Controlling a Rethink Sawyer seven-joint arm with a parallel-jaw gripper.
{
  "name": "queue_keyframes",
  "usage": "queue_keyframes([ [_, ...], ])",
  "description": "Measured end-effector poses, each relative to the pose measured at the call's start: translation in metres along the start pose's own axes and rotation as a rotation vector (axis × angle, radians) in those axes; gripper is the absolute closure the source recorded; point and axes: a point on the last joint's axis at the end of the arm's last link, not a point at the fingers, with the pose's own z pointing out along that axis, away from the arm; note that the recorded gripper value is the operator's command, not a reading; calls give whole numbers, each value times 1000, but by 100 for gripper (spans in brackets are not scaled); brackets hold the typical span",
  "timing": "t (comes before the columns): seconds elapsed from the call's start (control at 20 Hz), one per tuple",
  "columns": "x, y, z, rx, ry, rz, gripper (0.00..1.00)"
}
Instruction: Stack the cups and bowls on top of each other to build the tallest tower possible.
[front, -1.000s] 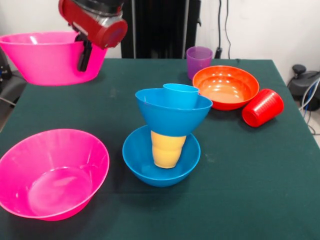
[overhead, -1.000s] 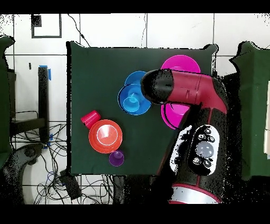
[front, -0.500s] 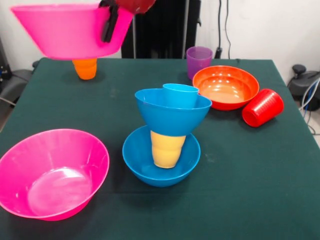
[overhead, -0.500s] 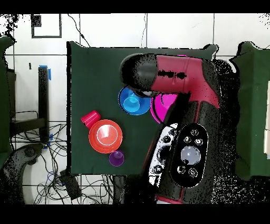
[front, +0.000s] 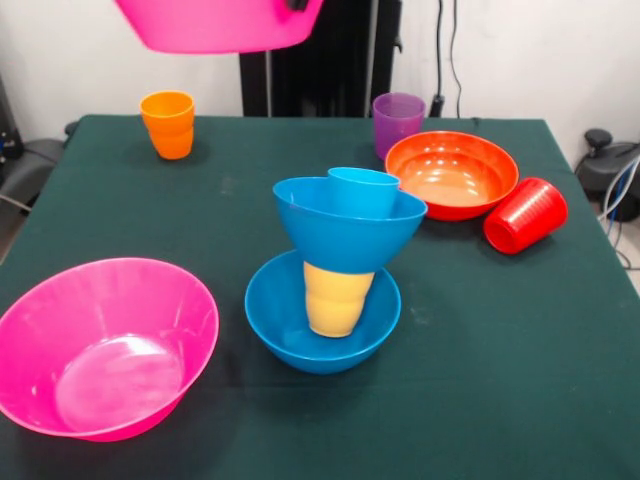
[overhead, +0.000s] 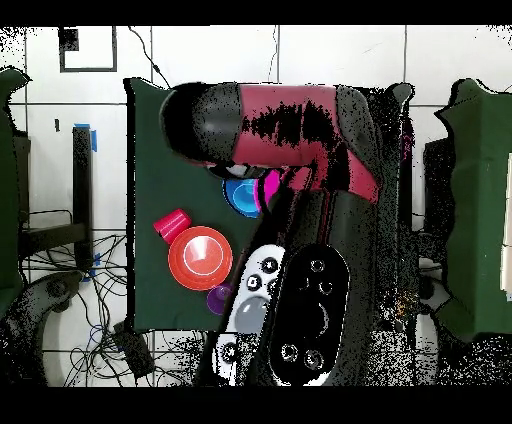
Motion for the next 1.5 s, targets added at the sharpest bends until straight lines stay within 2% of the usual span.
queue_keyframes([
  [0.25, 12, 21, -15, -13, -22, -32, 100],
  [0.8, 49, 65, -26, -19, -33, -112, 100],
  [1.0, 67, 83, -21, -10, -28, -145, 100],
  [1.25, 79, 95, -14, -3, -18, -166, 100],
  [1.5, 84, 102, -4, -8, 12, -164, 100],
])
